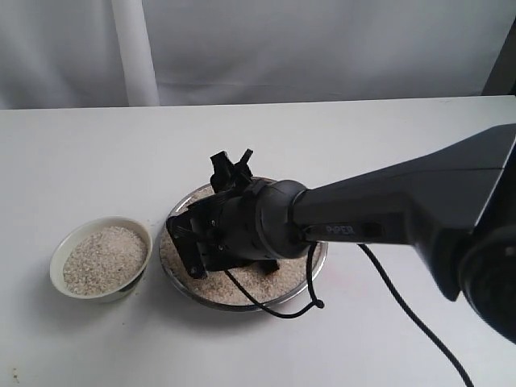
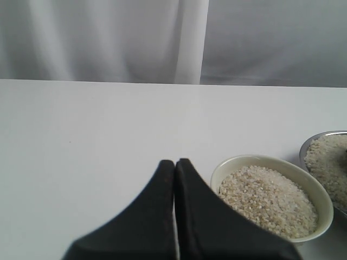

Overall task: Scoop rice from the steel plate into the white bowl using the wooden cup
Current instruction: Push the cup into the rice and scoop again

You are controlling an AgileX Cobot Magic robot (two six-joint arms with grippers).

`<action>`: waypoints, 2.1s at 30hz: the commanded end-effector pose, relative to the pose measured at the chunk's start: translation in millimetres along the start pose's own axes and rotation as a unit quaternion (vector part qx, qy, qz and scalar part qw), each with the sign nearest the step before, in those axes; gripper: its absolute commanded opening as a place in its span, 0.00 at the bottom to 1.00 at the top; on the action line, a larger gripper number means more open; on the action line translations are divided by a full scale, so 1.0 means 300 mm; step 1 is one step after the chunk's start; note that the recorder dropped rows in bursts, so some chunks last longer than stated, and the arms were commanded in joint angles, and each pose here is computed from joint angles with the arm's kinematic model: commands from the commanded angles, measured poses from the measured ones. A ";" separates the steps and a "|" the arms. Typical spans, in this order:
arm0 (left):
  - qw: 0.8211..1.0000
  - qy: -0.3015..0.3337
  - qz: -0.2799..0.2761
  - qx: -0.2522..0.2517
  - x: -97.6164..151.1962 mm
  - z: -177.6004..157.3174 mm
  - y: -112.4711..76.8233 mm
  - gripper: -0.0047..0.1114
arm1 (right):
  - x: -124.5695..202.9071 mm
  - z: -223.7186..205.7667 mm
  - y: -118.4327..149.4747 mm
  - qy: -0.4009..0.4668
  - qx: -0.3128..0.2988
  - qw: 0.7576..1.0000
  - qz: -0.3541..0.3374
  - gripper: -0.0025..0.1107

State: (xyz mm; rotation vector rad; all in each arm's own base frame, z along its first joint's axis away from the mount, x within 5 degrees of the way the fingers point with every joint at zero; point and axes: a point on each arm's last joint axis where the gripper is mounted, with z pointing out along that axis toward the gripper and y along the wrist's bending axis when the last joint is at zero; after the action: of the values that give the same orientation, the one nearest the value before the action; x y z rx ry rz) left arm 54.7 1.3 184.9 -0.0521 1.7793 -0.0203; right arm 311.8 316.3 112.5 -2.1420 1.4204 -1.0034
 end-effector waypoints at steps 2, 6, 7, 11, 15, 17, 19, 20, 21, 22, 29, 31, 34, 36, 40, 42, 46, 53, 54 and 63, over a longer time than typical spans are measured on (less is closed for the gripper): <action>1.000 -0.006 -0.003 0.004 -0.008 -0.002 -0.002 0.04 | -0.017 -0.045 -0.024 -0.051 -0.007 0.996 0.072 0.05; 1.000 -0.006 -0.003 0.004 -0.008 -0.002 -0.002 0.04 | -0.018 -0.064 -0.029 -0.068 -0.022 0.992 0.104 0.05; 1.000 -0.006 -0.003 0.004 -0.008 -0.002 -0.002 0.04 | -0.017 -0.066 -0.030 -0.068 -0.024 0.991 0.108 0.05; 1.000 -0.006 -0.003 0.004 -0.008 -0.002 -0.002 0.04 | -0.020 -0.065 -0.024 -0.074 -0.036 0.989 0.124 0.05; 1.000 -0.006 -0.003 0.004 -0.008 -0.002 -0.002 0.04 | -0.023 -0.066 -0.020 -0.078 -0.045 0.986 0.143 0.05; 1.000 -0.006 -0.003 0.004 -0.008 -0.002 -0.002 0.04 | -0.024 -0.067 -0.018 -0.079 -0.049 0.985 0.148 0.05; 1.000 -0.006 -0.003 0.004 -0.008 -0.002 -0.002 0.04 | -0.024 -0.067 -0.017 -0.079 -0.050 0.984 0.149 0.05; 1.000 -0.006 -0.003 0.004 -0.008 -0.002 -0.002 0.04 | -0.025 -0.067 -0.016 -0.079 -0.053 0.984 0.152 0.05; 1.000 -0.006 -0.003 0.004 -0.008 -0.002 -0.002 0.04 | -0.025 -0.066 -0.017 -0.083 -0.054 0.983 0.156 0.05; 1.000 -0.006 -0.003 0.004 -0.008 -0.002 -0.002 0.04 | -0.025 -0.064 -0.017 -0.086 -0.055 0.982 0.159 0.05; 1.000 -0.006 -0.003 0.004 -0.008 -0.002 -0.002 0.04 | -0.011 -0.040 -0.020 -0.114 -0.083 0.966 0.218 0.05; 1.000 -0.006 -0.003 0.004 -0.008 -0.002 -0.002 0.04 | -0.004 -0.032 -0.021 -0.119 -0.090 0.961 0.233 0.05; 1.000 -0.006 -0.003 0.004 -0.008 -0.002 -0.002 0.04 | 0.009 -0.020 -0.022 -0.124 -0.101 0.955 0.251 0.05; 1.000 -0.006 -0.003 0.004 -0.008 -0.002 -0.002 0.04 | 0.018 -0.012 -0.022 -0.125 -0.109 0.950 0.264 0.05; 1.000 -0.006 -0.003 0.004 -0.008 -0.002 -0.002 0.04 | 0.040 0.005 -0.023 -0.124 -0.120 0.943 0.286 0.05; 1.000 -0.006 -0.003 0.004 -0.008 -0.002 -0.002 0.04 | 0.047 0.013 -0.017 -0.126 -0.127 0.939 0.294 0.05; 1.000 -0.006 -0.003 0.004 -0.008 -0.002 -0.002 0.04 | 0.060 0.036 0.008 -0.146 -0.135 0.929 0.313 0.05; 1.000 -0.006 -0.003 0.004 -0.008 -0.002 -0.002 0.04 | 0.073 0.069 0.057 -0.189 -0.140 0.909 0.344 0.05; 1.000 -0.006 -0.003 0.004 -0.008 -0.002 -0.002 0.04 | 0.075 0.072 0.062 -0.194 -0.140 0.906 0.349 0.05; 1.000 -0.006 -0.003 0.004 -0.008 -0.002 -0.002 0.04 | 0.091 0.092 0.089 -0.228 -0.135 0.885 0.382 0.05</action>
State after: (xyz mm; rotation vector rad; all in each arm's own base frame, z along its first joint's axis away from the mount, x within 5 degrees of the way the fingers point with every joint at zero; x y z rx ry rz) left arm 54.7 1.3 184.9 -0.0521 1.7793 -0.0203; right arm 325.2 285.2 102.0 -1.5259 1.9182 -0.0020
